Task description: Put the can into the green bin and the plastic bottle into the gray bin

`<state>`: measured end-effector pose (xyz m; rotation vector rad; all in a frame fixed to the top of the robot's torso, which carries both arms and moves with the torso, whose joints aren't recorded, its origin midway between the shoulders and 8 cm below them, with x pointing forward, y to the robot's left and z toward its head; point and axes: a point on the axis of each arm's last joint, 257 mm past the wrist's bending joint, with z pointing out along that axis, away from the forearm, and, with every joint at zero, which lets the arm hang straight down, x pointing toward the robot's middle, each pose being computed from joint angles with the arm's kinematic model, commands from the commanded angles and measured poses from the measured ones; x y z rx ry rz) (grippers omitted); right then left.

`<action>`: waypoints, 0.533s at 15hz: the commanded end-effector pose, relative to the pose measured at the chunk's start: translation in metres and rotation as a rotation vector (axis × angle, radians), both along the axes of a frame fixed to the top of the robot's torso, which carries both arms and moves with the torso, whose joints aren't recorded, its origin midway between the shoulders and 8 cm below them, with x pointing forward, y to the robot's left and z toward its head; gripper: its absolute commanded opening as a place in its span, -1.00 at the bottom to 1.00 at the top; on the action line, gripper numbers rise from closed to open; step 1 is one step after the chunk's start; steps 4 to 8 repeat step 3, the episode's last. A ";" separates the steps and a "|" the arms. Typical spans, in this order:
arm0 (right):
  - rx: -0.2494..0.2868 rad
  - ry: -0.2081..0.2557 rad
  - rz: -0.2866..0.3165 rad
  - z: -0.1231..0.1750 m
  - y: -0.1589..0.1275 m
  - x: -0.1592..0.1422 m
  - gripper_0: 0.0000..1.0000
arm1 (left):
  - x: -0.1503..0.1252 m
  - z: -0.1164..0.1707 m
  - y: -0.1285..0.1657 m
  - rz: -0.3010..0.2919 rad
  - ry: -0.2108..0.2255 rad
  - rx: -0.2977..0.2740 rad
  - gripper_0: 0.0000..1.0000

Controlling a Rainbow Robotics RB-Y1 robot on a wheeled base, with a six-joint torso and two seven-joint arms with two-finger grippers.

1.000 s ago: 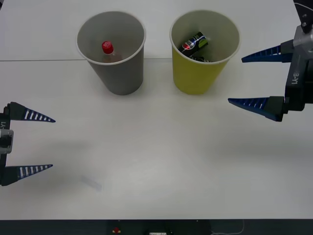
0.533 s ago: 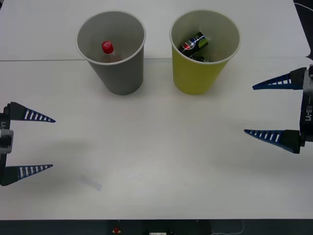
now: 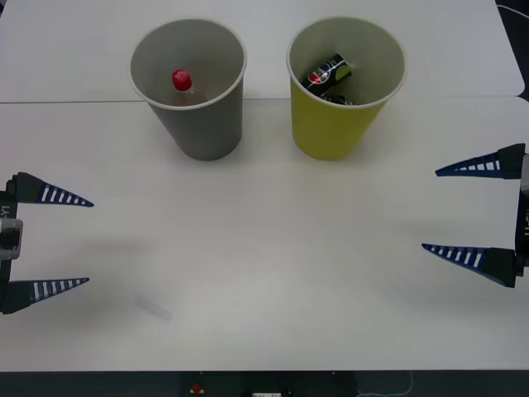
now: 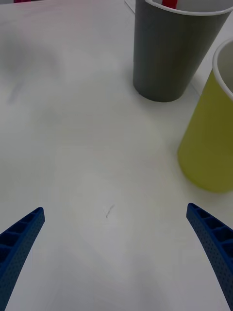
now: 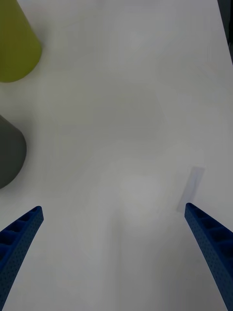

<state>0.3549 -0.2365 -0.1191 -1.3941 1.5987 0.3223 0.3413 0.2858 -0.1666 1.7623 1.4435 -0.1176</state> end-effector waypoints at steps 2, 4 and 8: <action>0.000 0.007 -0.001 -0.003 0.000 -0.002 1.00 | 0.000 0.000 0.000 0.000 0.000 0.000 1.00; 0.003 0.010 -0.003 -0.003 0.000 -0.002 1.00 | 0.000 0.000 0.000 0.000 0.000 0.000 1.00; 0.003 0.010 -0.003 -0.003 0.000 -0.002 1.00 | 0.000 0.000 0.000 0.000 0.000 0.000 1.00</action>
